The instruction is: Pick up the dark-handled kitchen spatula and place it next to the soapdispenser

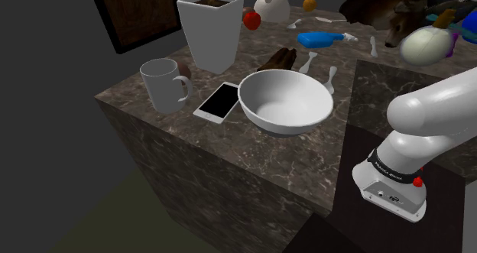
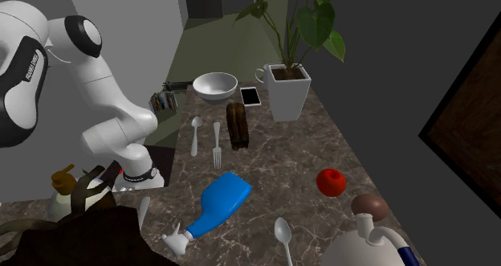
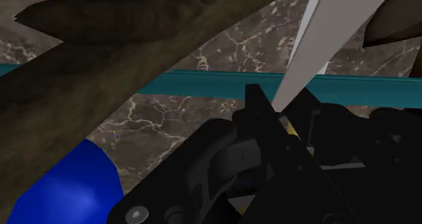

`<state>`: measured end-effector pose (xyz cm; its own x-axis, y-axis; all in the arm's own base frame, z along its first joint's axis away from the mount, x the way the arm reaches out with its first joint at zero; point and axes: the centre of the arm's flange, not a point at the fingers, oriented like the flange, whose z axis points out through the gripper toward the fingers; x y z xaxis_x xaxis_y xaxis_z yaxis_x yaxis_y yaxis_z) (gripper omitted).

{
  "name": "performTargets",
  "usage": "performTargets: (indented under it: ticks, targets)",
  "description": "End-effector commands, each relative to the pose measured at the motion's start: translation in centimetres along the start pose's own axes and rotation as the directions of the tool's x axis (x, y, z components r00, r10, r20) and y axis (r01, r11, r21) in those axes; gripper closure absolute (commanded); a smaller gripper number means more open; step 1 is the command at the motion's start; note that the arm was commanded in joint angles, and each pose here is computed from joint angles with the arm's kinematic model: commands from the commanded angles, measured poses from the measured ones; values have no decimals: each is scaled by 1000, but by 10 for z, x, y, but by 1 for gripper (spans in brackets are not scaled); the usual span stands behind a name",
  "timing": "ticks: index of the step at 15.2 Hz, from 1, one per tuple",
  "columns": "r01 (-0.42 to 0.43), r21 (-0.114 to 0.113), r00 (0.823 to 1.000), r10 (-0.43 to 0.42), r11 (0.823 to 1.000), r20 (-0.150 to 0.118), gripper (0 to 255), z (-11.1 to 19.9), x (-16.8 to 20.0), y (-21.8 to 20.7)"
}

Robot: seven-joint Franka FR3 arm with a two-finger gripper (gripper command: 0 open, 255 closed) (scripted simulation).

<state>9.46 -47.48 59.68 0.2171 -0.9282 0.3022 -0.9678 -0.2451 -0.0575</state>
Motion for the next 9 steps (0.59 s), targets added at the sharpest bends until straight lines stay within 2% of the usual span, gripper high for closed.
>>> performTargets:
  ticks: [1, 9]
  targets:
    - [7, -16, 988, -5, 1000, 152, 255, 23, -20, 1]
    - [7, -16, 988, -5, 1000, 152, 255, 64, -33, 3]
